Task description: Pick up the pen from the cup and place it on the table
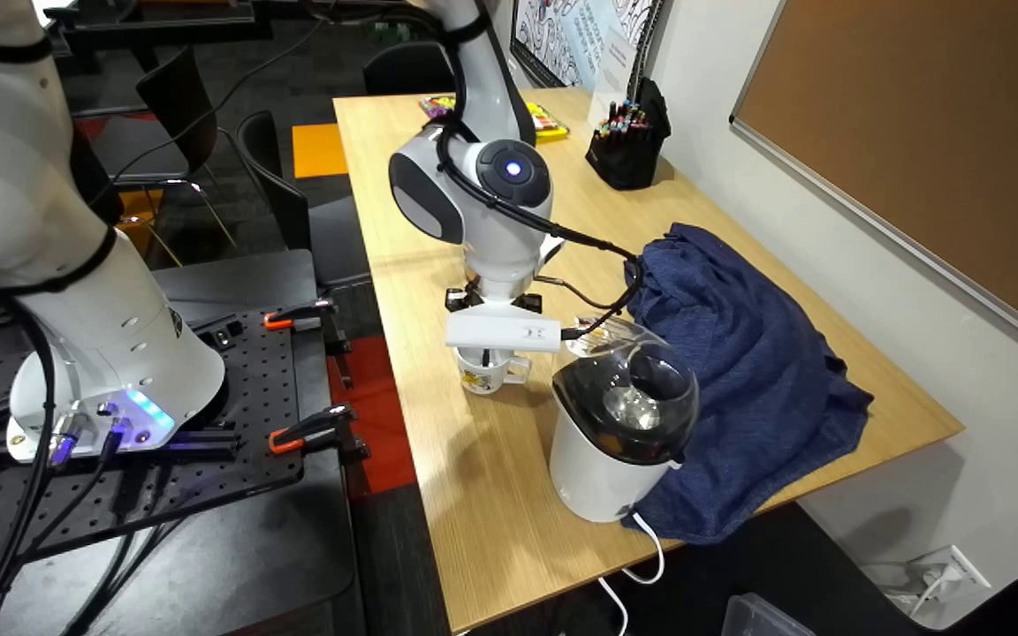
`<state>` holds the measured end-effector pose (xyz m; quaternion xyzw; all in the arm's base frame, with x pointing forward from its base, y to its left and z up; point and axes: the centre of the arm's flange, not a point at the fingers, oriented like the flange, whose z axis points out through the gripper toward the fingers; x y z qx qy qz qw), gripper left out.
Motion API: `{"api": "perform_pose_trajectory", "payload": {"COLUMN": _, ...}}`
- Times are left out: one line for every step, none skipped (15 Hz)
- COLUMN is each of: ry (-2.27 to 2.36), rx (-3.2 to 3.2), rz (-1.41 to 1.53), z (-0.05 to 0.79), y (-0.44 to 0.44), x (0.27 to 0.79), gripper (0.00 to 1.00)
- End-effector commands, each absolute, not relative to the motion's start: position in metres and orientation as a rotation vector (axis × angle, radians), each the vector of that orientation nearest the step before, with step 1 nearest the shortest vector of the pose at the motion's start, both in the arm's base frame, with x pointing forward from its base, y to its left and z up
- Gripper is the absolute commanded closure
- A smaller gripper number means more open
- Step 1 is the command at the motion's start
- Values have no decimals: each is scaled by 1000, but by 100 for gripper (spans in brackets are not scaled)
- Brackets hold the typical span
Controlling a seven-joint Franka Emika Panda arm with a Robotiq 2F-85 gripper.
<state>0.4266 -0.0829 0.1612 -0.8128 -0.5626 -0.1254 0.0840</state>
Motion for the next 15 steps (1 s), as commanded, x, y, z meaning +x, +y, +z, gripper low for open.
{"api": "perform_pose_trajectory", "payload": {"ry": -1615, "rx": -2383, "rz": -296, "z": 113, "y": -84, "x": 432, "gripper": 59}}
{"api": "perform_pose_trajectory", "payload": {"ry": -1618, "rx": -2379, "rz": -297, "z": 113, "y": -82, "x": 432, "gripper": 59}}
{"api": "perform_pose_trajectory", "payload": {"ry": -1628, "rx": -2366, "rz": -305, "z": 115, "y": -79, "x": 431, "gripper": 59}}
{"api": "perform_pose_trajectory", "payload": {"ry": -1634, "rx": -2360, "rz": -308, "z": 116, "y": -78, "x": 430, "gripper": 58}}
{"api": "perform_pose_trajectory", "payload": {"ry": -1642, "rx": -2351, "rz": -314, "z": 117, "y": -76, "x": 429, "gripper": 59}}
{"api": "perform_pose_trajectory", "payload": {"ry": -1646, "rx": -2345, "rz": -320, "z": 118, "y": -75, "x": 428, "gripper": 57}}
{"api": "perform_pose_trajectory", "payload": {"ry": -1650, "rx": -2336, "rz": -325, "z": 119, "y": -74, "x": 427, "gripper": 57}}
{"api": "perform_pose_trajectory", "payload": {"ry": -1655, "rx": -2330, "rz": -327, "z": 119, "y": -72, "x": 427, "gripper": 56}}
{"api": "perform_pose_trajectory", "payload": {"ry": -1660, "rx": -2326, "rz": -335, "z": 119, "y": -71, "x": 427, "gripper": 56}}
{"api": "perform_pose_trajectory", "payload": {"ry": -1660, "rx": -2326, "rz": -345, "z": 120, "y": -69, "x": 427, "gripper": 57}}
{"api": "perform_pose_trajectory", "payload": {"ry": -1656, "rx": -2328, "rz": -355, "z": 121, "y": -68, "x": 427, "gripper": 58}}
{"api": "perform_pose_trajectory", "payload": {"ry": -1656, "rx": -2326, "rz": -364, "z": 121, "y": -67, "x": 428, "gripper": 58}}
{"api": "perform_pose_trajectory", "payload": {"ry": -1655, "rx": -2327, "rz": -372, "z": 122, "y": -67, "x": 428, "gripper": 68}}
{"api": "perform_pose_trajectory", "payload": {"ry": -1649, "rx": -2329, "rz": -377, "z": 122, "y": -66, "x": 429, "gripper": 83}}
{"api": "perform_pose_trajectory", "payload": {"ry": -1643, "rx": -2332, "rz": -381, "z": 123, "y": -66, "x": 429, "gripper": 84}}
